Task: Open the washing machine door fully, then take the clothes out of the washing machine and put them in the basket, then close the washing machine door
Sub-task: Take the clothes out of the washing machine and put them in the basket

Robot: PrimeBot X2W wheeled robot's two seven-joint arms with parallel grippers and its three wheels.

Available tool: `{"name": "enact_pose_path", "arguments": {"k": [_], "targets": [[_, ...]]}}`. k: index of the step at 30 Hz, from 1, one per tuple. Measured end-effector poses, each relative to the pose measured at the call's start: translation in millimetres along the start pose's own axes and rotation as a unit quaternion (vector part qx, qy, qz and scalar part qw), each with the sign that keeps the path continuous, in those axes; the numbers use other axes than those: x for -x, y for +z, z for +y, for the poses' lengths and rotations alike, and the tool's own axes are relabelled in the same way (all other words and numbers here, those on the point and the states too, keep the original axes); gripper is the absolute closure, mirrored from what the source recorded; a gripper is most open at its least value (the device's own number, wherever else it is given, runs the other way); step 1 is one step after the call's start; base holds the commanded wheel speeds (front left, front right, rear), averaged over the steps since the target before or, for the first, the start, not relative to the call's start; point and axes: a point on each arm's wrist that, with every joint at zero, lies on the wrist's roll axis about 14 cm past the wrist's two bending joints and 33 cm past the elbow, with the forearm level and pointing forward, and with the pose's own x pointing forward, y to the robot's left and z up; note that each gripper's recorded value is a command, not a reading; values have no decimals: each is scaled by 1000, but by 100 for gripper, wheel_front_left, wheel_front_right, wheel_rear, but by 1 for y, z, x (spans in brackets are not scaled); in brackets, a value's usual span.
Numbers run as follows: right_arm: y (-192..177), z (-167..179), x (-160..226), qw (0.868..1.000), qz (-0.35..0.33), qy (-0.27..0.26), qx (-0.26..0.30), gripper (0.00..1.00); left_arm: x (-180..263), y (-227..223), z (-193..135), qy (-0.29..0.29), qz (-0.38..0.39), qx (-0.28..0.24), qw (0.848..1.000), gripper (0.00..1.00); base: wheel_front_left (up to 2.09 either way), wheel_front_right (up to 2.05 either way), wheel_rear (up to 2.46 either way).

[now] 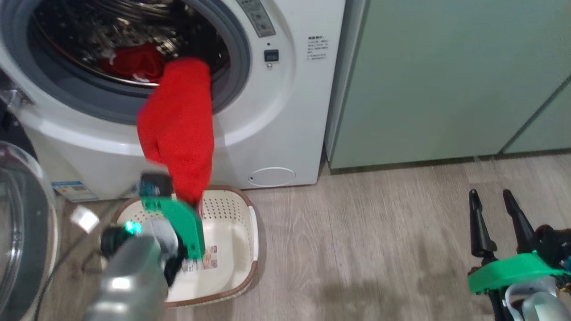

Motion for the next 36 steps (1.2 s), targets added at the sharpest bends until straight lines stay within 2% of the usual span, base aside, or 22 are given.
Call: {"name": "enact_pose_path", "arguments": {"k": [6,8,11,25,31,36], "targets": [[3,6,1,1000,-6,8,-3,0,21,-58,12,12,62,28,998,100,0,0,0],[1,5,0,1000,-2,8,-2,0,25,-73,25,25,86,35,995,100,0,0,0],[-3,2,-1,1000,5,6,1,0,25,-83,38,38,106,39,993,100,0,0,0],[-19,-16,-22,999,28,-16,8,0,3,-133,49,50,226,70,970,100,0,0,0],[-31,-26,-34,999,43,-29,13,0,-24,-128,60,58,226,61,971,100,0,0,0],[-40,-34,-46,998,51,-39,17,0,-58,-103,70,58,170,51,982,100,0,0,0]]}}
